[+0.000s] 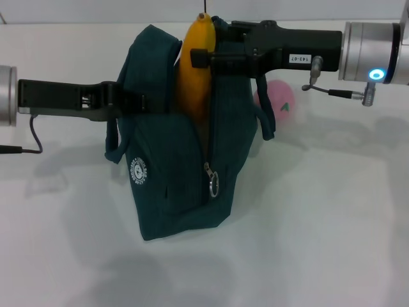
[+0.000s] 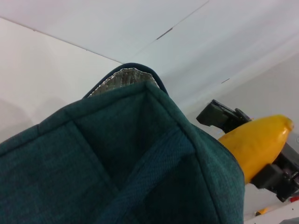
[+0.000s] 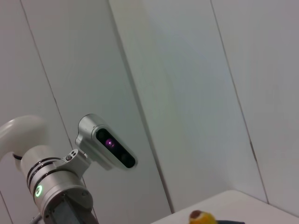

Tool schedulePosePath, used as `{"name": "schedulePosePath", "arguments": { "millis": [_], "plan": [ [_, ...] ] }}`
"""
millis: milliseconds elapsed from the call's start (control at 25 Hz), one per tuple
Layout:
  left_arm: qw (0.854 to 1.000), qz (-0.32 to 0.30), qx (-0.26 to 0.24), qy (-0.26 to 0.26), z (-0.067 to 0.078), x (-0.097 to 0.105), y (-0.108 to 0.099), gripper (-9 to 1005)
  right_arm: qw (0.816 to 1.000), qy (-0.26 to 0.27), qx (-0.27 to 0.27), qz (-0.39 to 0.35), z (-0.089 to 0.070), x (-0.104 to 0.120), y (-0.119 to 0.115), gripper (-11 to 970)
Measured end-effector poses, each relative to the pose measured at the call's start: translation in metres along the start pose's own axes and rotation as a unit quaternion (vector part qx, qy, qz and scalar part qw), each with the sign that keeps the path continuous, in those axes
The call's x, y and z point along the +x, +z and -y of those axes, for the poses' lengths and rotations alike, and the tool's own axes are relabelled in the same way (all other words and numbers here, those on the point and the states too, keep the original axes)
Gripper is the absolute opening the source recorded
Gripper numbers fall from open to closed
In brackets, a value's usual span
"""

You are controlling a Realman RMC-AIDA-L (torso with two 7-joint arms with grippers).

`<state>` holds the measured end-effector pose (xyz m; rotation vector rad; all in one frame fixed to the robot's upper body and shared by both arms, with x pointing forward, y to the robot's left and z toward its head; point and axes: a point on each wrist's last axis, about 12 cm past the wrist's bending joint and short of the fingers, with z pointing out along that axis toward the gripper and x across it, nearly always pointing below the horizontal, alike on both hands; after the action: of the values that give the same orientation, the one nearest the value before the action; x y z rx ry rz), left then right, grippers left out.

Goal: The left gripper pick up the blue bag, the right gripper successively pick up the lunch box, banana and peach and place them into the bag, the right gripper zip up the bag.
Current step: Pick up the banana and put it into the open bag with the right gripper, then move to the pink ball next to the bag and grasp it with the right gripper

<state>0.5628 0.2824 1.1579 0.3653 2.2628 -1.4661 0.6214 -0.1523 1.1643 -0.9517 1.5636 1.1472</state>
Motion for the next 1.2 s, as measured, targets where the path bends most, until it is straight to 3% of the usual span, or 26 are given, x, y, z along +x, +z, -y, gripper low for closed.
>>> {"name": "schedulePosePath", "arguments": {
  "millis": [120, 360, 760, 1000, 1200],
  "plan": [
    [1.000, 0.000, 0.000, -0.001, 0.000, 0.001, 0.000, 37, 1.000, 0.000, 0.002, 0.002, 0.001, 0.000, -0.003, 826],
    [1.000, 0.000, -0.001, -0.002, -0.001, 0.001, -0.001, 37, 0.999, -0.007, 0.013, 0.030, 0.001, -0.004, -0.021, 842],
    [1.000, 0.002, -0.002, -0.005, -0.002, 0.004, -0.002, 37, 0.988, -0.013, 0.057, 0.141, 0.003, -0.013, -0.080, 856],
    [1.000, 0.002, -0.003, -0.006, -0.002, 0.004, -0.003, 37, 0.982, 0.012, 0.148, 0.112, 0.019, 0.011, -0.106, 857],
    [1.000, 0.006, -0.002, -0.006, -0.002, 0.002, -0.004, 37, 0.977, 0.019, 0.207, 0.056, 0.031, 0.034, -0.106, 857]
  ]
}}
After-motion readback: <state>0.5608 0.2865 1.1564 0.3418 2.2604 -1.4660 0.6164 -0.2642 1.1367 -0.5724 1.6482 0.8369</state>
